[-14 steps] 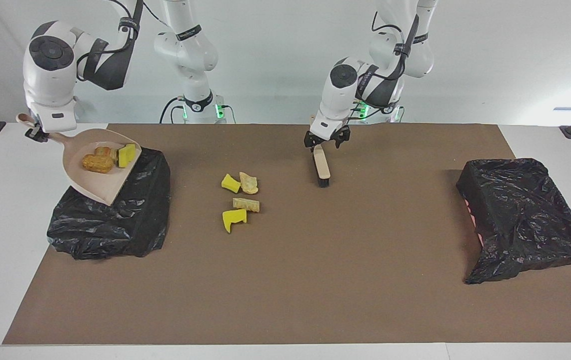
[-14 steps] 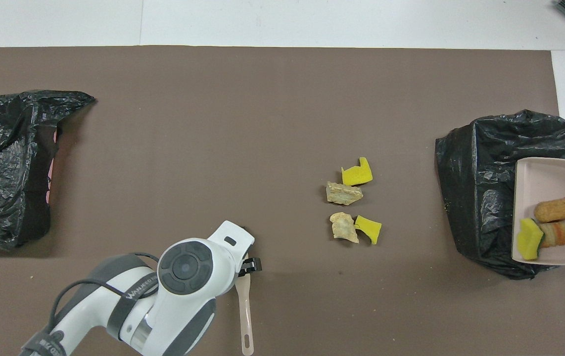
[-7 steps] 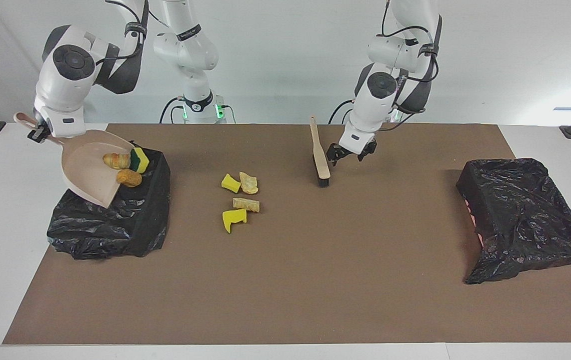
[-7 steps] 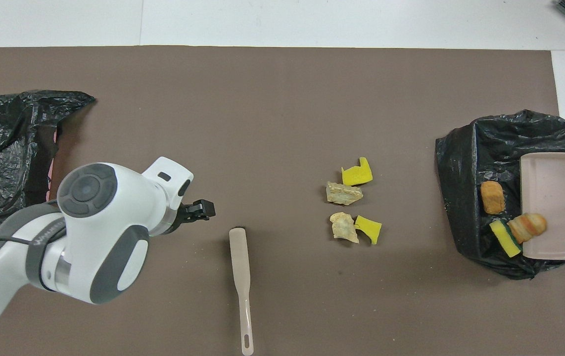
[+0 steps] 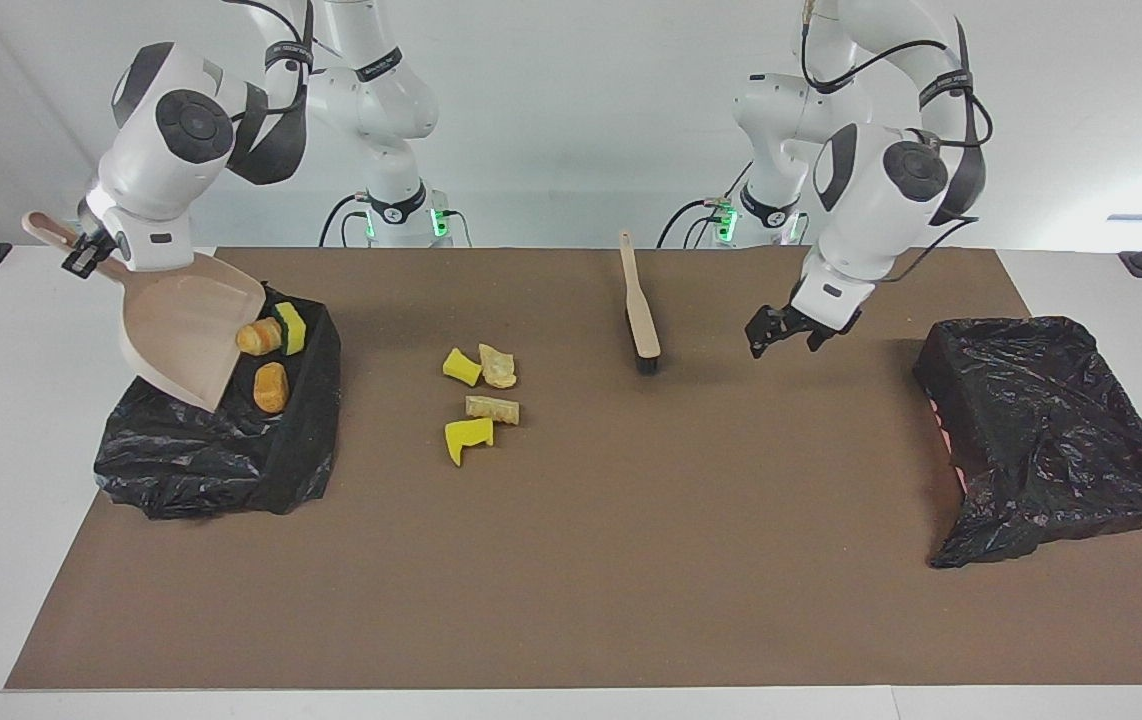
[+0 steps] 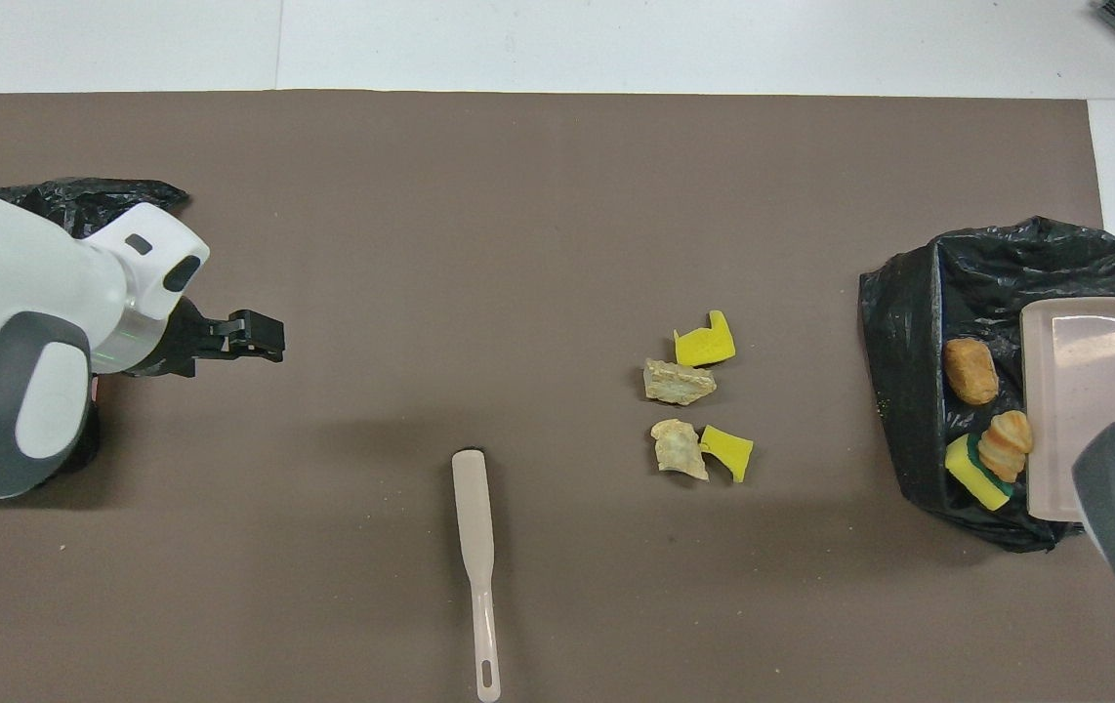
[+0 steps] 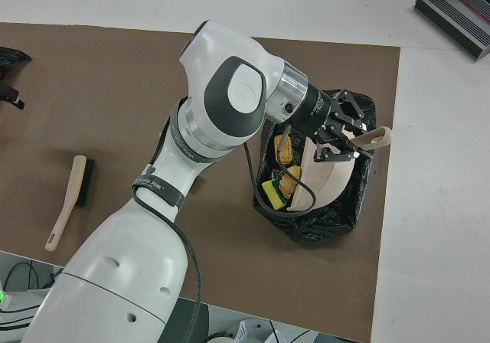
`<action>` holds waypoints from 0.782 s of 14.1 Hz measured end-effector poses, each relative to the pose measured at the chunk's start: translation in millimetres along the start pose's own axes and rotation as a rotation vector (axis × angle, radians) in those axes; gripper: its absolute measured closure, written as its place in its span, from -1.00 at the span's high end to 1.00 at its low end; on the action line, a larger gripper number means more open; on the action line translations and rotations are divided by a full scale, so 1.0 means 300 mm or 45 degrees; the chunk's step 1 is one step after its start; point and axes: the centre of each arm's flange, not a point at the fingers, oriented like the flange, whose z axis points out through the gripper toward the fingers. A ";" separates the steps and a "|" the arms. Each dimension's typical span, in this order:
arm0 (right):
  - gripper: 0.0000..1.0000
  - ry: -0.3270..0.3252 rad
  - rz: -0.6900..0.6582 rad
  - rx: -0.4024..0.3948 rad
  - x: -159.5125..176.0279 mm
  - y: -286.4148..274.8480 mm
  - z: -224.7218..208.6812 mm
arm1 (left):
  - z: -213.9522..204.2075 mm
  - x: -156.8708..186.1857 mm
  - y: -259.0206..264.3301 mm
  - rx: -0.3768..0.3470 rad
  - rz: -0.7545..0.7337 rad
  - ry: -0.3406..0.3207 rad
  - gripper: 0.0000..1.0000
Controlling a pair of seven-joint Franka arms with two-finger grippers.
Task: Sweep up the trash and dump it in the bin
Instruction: 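Tip the dustpan into the bag while the left gripper drops the brush, then bring the emptied dustpan back to the table center with the right gripper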
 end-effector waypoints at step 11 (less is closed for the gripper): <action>-0.37 0.513 0.665 0.254 0.314 -0.190 -0.486 | -0.266 0.049 -0.290 0.021 0.101 -0.017 1.00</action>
